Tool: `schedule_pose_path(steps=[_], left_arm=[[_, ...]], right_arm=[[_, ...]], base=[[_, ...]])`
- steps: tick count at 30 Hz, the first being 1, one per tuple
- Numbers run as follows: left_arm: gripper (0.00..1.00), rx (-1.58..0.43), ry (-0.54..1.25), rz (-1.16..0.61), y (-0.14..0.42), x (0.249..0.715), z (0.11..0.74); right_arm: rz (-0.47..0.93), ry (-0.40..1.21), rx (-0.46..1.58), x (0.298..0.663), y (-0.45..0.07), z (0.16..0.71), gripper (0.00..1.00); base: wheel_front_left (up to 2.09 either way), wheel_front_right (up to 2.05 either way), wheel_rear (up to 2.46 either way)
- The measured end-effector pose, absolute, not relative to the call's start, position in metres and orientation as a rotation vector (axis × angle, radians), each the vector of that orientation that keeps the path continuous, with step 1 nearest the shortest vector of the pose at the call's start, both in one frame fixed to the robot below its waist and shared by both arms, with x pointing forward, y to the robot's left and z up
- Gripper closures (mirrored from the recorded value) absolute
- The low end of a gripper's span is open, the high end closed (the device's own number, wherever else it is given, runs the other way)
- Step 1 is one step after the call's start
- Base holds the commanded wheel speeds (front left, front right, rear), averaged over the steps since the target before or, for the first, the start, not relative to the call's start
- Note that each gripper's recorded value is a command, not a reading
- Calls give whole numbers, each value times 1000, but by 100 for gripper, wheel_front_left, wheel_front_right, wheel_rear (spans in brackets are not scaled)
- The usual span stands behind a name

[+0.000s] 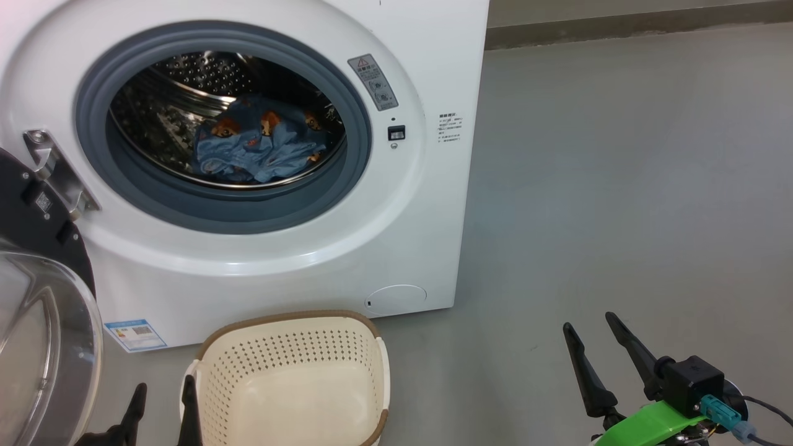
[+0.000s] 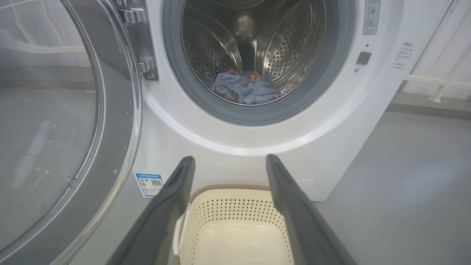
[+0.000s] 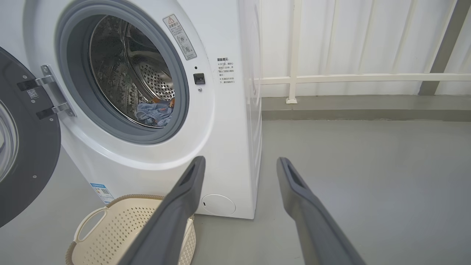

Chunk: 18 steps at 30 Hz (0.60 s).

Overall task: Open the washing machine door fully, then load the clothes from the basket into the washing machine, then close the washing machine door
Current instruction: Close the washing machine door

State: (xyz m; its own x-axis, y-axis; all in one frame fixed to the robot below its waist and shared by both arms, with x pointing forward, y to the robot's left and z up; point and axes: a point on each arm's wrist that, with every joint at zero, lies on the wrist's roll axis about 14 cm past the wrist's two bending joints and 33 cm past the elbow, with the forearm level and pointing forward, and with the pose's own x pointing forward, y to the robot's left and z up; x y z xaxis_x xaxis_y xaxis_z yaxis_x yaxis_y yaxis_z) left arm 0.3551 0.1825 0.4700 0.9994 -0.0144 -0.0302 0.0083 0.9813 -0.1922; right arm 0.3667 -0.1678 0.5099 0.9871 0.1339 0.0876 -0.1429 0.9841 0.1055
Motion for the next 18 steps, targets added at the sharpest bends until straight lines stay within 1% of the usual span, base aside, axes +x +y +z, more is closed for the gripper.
schedule_pose_path(steps=[6, 10, 14, 18], left_arm=[[0, -183, 31, -12, 183, 355, 470], [0, -179, 30, -11, 183, 356, 471], [0, -175, 31, -12, 183, 356, 470], [0, -175, 32, -12, 183, 356, 470]], right_arm=[[139, -81, 112, 366, -168, 510, 0], [137, -82, 112, 366, -169, 510, 0], [135, -82, 111, 366, -169, 510, 0], [134, -81, 112, 366, -169, 510, 0]], base=[[0, 0, 0], [-35, 38, -3], [-83, 100, -17], [-137, 155, -18]])
